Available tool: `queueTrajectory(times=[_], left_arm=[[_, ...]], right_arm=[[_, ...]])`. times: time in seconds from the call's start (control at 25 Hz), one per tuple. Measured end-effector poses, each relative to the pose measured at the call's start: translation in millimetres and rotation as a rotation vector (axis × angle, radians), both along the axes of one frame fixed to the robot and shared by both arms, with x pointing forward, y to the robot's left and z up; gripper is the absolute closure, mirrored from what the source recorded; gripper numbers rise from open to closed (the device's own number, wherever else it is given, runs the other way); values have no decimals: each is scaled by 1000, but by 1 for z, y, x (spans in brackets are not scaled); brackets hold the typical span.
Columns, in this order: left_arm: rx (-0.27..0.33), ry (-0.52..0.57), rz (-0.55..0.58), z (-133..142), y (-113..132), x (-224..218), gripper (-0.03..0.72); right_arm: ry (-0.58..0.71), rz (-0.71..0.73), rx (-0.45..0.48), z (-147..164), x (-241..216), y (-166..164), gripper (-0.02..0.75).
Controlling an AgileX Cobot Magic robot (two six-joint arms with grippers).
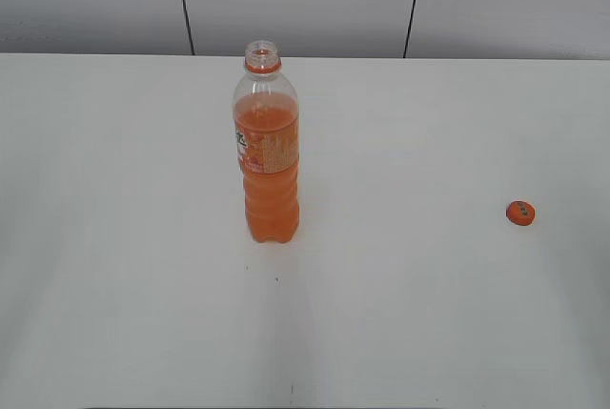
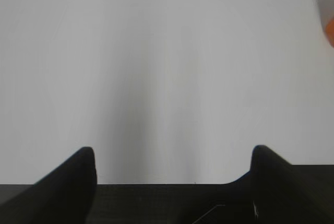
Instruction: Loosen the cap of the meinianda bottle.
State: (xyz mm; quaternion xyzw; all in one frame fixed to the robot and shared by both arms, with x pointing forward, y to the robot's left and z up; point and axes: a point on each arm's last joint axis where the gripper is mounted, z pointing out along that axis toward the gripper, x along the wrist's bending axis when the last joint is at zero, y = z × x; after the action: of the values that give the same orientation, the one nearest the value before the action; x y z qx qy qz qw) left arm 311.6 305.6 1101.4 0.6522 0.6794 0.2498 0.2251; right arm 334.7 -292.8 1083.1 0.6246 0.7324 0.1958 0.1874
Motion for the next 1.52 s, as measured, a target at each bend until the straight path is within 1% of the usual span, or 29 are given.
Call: queueTrajectory(times=[0.2,0.28,0.36,0.44,0.56,0.68,0.84,1.0,1.52], left_arm=[[0,-84,0,-29,0,-37,138],[-1,-121,-1,-37,0,-46,138],[-1,-176,-1,-37,0,-54,138],[0,-234,-2,-36,0,-60,138],[0,-292,-4,-39,0,-64,138],[1,-334,-5,-41,0,-68,143],[1,-380,-5,-41,0,-74,169],[1,-433,-5,-41,0,-82,179],[2,-441,-6,-41,0,-83,180]], right_arm=[[3,-3,1,-27,-10,0,143],[5,-3,6,-36,-13,0,143],[-3,-4,10,-42,-18,0,143],[-20,-5,13,-42,-22,0,143],[-48,-4,20,-41,-27,1,143],[-68,-3,20,-42,-32,1,143],[-133,-3,23,-39,-42,0,143],[-215,-3,25,-35,-55,0,143],[-527,0,33,-30,-103,-1,143]])
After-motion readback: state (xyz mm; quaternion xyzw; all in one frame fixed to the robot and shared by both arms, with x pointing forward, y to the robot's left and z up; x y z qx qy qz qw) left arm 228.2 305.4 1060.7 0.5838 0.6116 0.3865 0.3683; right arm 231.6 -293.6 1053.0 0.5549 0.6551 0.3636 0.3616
